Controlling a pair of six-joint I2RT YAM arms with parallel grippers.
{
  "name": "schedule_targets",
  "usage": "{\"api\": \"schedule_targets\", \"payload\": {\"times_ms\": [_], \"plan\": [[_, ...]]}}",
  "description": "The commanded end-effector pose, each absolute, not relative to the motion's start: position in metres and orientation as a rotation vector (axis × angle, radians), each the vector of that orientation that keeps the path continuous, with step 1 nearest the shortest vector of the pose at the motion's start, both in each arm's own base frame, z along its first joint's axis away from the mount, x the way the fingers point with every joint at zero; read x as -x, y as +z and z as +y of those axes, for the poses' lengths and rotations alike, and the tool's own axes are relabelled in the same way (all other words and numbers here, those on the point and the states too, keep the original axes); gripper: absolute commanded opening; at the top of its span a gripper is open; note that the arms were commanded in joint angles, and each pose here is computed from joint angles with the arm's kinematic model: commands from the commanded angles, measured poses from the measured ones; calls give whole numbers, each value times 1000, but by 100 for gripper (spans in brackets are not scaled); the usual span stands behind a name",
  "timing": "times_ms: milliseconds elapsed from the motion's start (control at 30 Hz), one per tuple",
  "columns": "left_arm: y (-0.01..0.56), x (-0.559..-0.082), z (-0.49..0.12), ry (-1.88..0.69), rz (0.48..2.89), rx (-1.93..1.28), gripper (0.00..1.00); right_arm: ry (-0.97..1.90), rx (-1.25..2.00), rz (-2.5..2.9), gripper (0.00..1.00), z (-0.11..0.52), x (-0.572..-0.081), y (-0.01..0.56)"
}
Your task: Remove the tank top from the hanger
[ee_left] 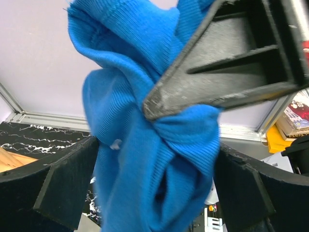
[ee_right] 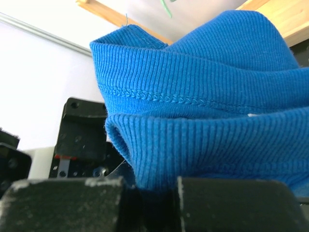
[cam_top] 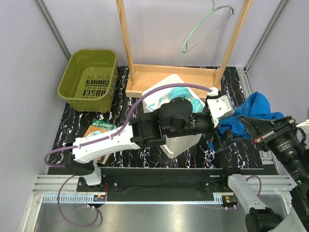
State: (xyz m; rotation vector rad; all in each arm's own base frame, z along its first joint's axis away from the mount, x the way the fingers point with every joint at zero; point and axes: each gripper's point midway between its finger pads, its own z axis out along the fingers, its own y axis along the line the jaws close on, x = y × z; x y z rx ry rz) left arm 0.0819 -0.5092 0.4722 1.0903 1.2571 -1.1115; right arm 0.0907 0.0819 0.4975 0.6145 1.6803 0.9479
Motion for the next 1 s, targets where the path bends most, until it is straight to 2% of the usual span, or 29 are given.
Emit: {"api": "schedule_targets", "payload": {"times_ms": [0, 100, 133, 200, 233, 267, 333, 400, 467, 500, 633, 733, 833, 967], "plan": [[491, -88, -517, -1102, 1208, -1013, 84, 1054, -595, 1684, 0, 95, -80, 502], [499, -90, -521, -1116, 1194, -983, 59, 1077, -600, 1692, 0, 98, -75, 498], [503, -89, -522, -1127, 1182, -985, 43, 1079, -595, 1686, 0, 98, -73, 499], [501, -87, -526, -1149, 1201, -977, 25, 1081, -584, 1675, 0, 98, -68, 500], [501, -89, -525, -1151, 1209, -964, 7, 1082, -582, 1674, 0, 98, -67, 500], [502, -89, -525, -1149, 1213, -956, 1, 1081, -575, 1669, 0, 98, -64, 500], [511, -94, -518, -1136, 1212, -921, 0, 1085, -543, 1660, 12, 100, -60, 500], [525, -97, -511, -1128, 1195, -887, 0, 1090, -495, 1634, 32, 102, -57, 505], [539, -105, -499, -1104, 1196, -825, 0, 1096, -453, 1620, 47, 104, -53, 505], [553, -109, -491, -1101, 1184, -790, 0, 1094, -435, 1610, 65, 105, -56, 505], [590, -134, -454, -1027, 1185, -625, 0, 1100, -394, 1563, 91, 106, -54, 508], [622, -146, -412, -991, 1154, -516, 0, 1088, -360, 1500, 99, 103, -54, 518], [647, -159, -364, -918, 1117, -433, 0, 1037, -364, 1424, 100, 94, -57, 528], [649, -184, -307, -745, 1148, -361, 0, 952, -388, 1357, 99, 79, -65, 537]]}}
